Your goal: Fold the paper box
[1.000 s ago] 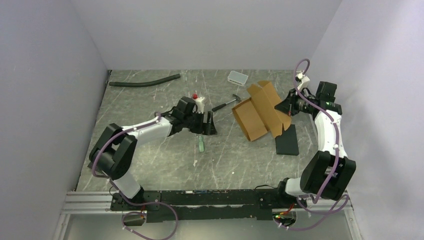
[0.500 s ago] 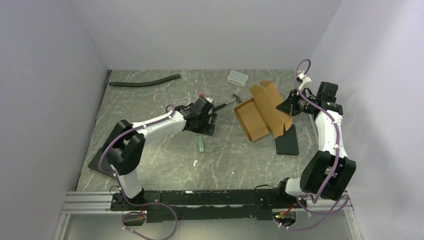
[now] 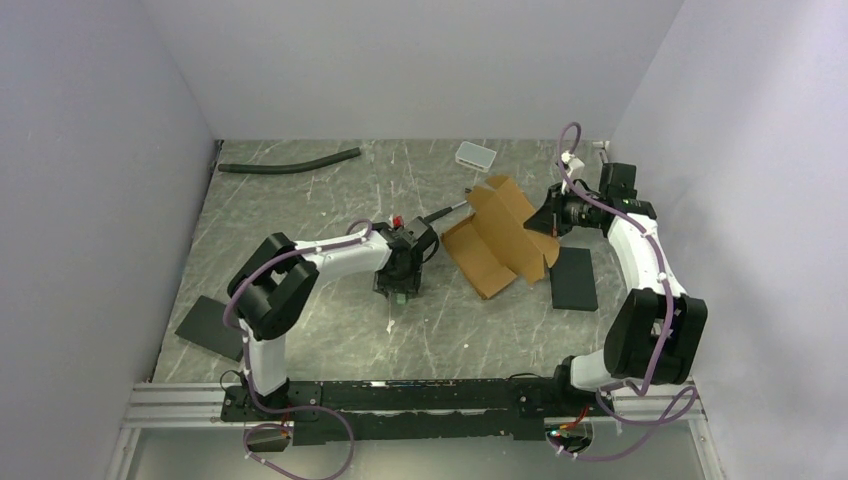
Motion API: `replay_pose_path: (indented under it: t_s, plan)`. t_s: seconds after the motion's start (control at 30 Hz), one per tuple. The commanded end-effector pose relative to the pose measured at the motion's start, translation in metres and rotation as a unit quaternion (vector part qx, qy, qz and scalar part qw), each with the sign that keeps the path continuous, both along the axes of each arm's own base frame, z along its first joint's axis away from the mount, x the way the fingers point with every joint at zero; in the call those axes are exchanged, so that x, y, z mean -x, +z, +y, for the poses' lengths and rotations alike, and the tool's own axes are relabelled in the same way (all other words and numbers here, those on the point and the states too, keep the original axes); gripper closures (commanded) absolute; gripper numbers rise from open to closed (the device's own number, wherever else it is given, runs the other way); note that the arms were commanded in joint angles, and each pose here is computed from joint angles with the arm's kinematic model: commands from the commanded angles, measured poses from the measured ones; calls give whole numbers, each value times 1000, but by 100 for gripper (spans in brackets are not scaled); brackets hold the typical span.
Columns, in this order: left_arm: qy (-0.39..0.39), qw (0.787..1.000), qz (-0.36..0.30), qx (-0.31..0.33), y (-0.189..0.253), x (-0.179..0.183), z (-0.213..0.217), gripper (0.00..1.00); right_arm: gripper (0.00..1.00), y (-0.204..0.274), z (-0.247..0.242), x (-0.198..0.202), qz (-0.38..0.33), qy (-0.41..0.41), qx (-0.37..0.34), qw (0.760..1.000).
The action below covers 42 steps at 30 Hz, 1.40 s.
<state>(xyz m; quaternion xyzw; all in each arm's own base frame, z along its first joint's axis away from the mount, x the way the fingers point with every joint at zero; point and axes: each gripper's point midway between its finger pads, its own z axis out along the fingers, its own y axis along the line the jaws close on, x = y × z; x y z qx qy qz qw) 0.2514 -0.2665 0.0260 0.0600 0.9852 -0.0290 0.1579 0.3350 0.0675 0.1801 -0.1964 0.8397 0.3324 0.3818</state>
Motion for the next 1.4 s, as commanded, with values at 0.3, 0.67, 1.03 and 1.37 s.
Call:
replay_pose_path:
  t_s: [0.3,0.67,1.03,1.37]
  plan:
    - [19,999,-20,-26,-9,-15,3,81,100,4,26,-1,-21,44,-2,999]
    - [-106,971,-141,160,81,-22,-41,95,100,-2,57,-2,-11,109,5,994]
    - [-188,930,-202,243,125,-50,-100,92,100,1,82,-2,-11,150,8,989]
    - [-189,940,-180,219,101,-62,-109,64,100,6,86,-3,-19,165,19,986]
